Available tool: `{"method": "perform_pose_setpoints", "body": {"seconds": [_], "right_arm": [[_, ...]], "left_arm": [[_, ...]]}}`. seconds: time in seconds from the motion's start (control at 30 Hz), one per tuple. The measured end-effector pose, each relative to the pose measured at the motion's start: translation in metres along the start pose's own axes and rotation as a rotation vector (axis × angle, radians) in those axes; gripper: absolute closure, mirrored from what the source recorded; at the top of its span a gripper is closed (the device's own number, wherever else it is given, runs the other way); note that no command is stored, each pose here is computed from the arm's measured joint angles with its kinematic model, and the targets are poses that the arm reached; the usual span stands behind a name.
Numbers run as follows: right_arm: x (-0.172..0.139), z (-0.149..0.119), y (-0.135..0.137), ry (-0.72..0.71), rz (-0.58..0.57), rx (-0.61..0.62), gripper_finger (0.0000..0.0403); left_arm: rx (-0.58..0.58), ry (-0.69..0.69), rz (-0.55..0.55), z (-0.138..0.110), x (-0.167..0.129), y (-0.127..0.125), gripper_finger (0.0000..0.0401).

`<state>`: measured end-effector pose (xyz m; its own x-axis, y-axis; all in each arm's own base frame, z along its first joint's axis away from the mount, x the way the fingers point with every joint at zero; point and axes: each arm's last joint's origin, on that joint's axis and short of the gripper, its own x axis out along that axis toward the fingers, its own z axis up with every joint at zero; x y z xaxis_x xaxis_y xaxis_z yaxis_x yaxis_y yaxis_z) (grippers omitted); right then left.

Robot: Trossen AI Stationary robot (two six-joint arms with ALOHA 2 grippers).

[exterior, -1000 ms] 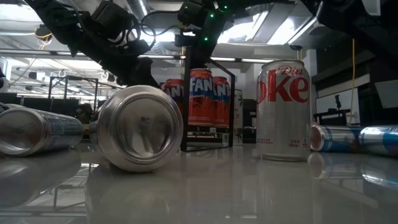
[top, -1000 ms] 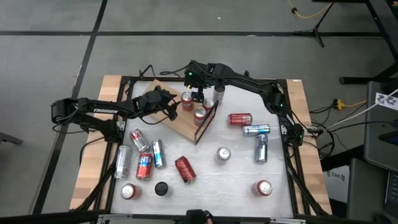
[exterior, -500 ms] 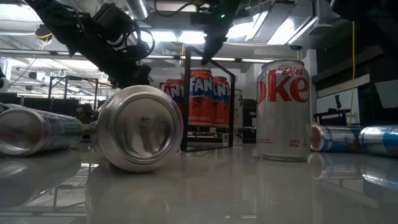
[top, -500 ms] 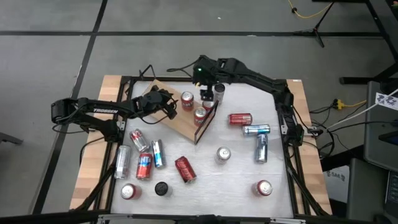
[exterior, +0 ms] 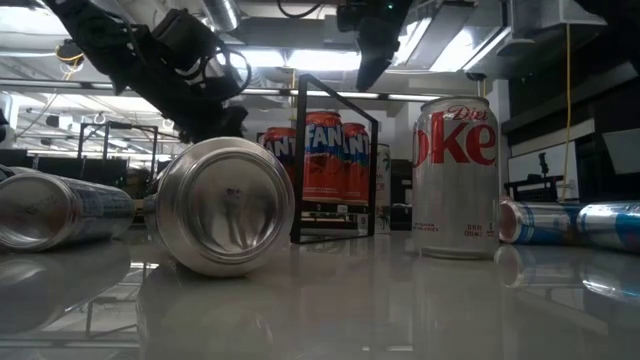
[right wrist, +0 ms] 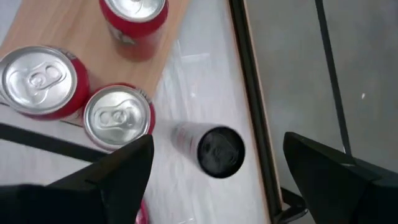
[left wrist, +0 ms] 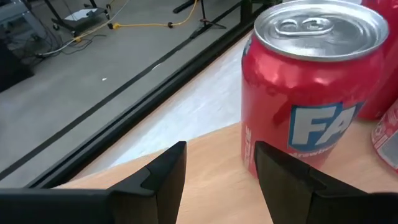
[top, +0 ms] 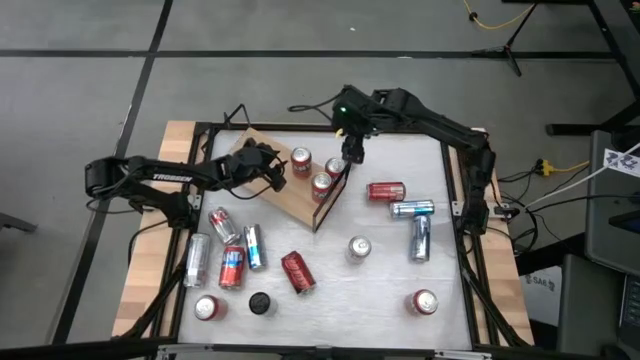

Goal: Pick and place cans onto a shelf
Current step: Put the center red soda can on the shelf

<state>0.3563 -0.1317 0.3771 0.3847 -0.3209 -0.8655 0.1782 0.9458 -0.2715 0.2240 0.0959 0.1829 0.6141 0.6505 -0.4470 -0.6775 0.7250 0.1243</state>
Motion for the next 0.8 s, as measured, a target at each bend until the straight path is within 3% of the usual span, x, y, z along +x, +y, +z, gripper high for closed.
{"method": "perform_pose_setpoints", "body": {"seconds": [0.4,0.8], "right_arm": [[0.025,-0.029,0.012,-0.122,-0.035,0.027,0.0052],[0.03,-0.029,0.012,-0.133,-0.08,0.034,0.0052]], "left_arm": [[-0.024,-0.058,-0.065,-0.005,0.023,-0.011,0.0219],[-0.048,-0.145,-0.157,-0.005,0.03,-0.025,0.0219]]}}
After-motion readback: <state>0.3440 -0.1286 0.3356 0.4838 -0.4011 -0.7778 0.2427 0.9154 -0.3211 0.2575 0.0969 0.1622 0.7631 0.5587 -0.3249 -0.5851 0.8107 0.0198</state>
